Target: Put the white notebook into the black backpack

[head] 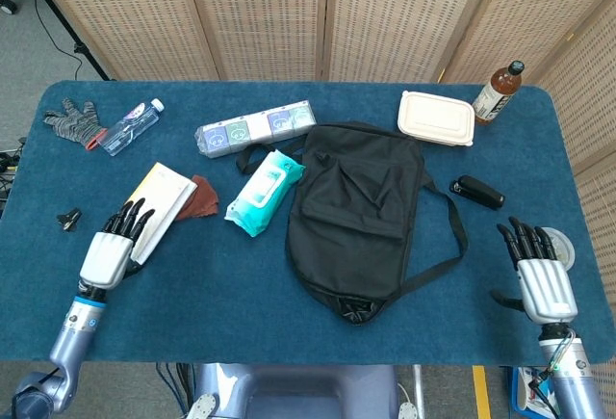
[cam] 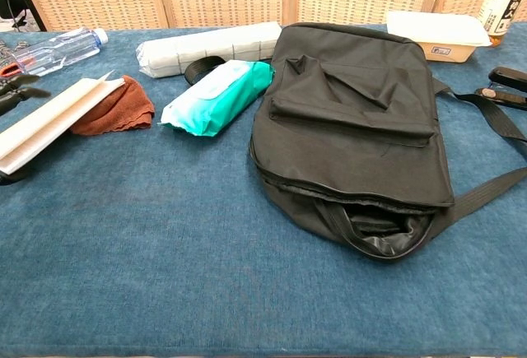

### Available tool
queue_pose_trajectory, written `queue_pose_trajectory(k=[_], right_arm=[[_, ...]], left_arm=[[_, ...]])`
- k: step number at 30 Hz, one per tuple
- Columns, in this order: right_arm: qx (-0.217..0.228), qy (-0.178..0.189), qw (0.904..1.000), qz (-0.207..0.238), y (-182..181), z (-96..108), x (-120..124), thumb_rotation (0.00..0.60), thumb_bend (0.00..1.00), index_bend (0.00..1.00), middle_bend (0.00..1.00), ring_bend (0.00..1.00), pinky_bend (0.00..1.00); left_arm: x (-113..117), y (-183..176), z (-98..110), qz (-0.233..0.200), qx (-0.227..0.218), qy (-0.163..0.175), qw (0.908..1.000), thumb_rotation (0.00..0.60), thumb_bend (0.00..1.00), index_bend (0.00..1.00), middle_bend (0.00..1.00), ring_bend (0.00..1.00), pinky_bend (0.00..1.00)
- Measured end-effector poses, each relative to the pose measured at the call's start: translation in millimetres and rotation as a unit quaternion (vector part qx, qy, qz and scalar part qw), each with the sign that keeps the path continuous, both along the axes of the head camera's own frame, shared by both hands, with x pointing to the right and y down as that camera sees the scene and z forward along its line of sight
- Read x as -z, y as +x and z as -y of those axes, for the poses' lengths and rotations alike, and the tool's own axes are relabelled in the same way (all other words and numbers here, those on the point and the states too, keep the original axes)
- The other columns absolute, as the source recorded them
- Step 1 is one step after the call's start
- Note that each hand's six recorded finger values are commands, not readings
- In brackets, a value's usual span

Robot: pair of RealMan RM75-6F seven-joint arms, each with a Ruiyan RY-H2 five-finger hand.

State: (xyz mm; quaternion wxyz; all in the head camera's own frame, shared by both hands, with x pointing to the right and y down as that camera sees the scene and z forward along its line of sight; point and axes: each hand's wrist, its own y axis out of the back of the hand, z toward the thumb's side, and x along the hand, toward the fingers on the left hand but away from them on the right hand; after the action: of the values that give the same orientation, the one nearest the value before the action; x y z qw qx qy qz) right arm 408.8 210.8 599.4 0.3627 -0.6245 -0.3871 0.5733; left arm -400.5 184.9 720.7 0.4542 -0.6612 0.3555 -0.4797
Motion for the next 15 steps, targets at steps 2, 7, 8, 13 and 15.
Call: queue_pose_trajectory(k=[2,7,8,13,15], right_arm=[[0.004,-0.003,1.0,-0.001,-1.2,-0.9,-0.5,0.6,0.0,0.0,0.0,0.0,0.0],[0.008,-0.014,0.9999,0.006,-4.9,-3.9,-1.7,0.6,0.0,0.0,0.0,0.0,0.0],[0.008,-0.016,0.9998,0.008,-5.9,-4.4,-1.8,0.6,0.0,0.0,0.0,0.0,0.0],[0.015,-0.034,0.9989,0.028,-15.5,-7.7,-3.6,0.6,0.0,0.0,0.0,0.0,0.0],[0.019,-0.038,0.9986,0.031,-17.4,-8.1,-3.7,0.6,0.0,0.0,0.0,0.0,0.0]], left_arm=[[2.0,-0.4,1.6,0.003,-0.003,0.007,1.0,0.6,0.23,0.42,0.18,0.18,0.37],[5.8,1.0,6.7,-0.002,-0.005,0.019,0.9998,0.6,0.26,0.51,0.28,0.28,0.47],[6.8,1.4,7.7,-0.004,-0.005,0.022,0.9997,0.6,0.28,0.53,0.31,0.31,0.49],[13.4,1.6,14.3,-0.017,-0.001,0.038,0.9991,0.6,0.41,0.63,0.39,0.42,0.58],[14.6,1.0,16.2,-0.02,0.001,0.041,0.999,0.6,0.46,0.66,0.42,0.44,0.61]])
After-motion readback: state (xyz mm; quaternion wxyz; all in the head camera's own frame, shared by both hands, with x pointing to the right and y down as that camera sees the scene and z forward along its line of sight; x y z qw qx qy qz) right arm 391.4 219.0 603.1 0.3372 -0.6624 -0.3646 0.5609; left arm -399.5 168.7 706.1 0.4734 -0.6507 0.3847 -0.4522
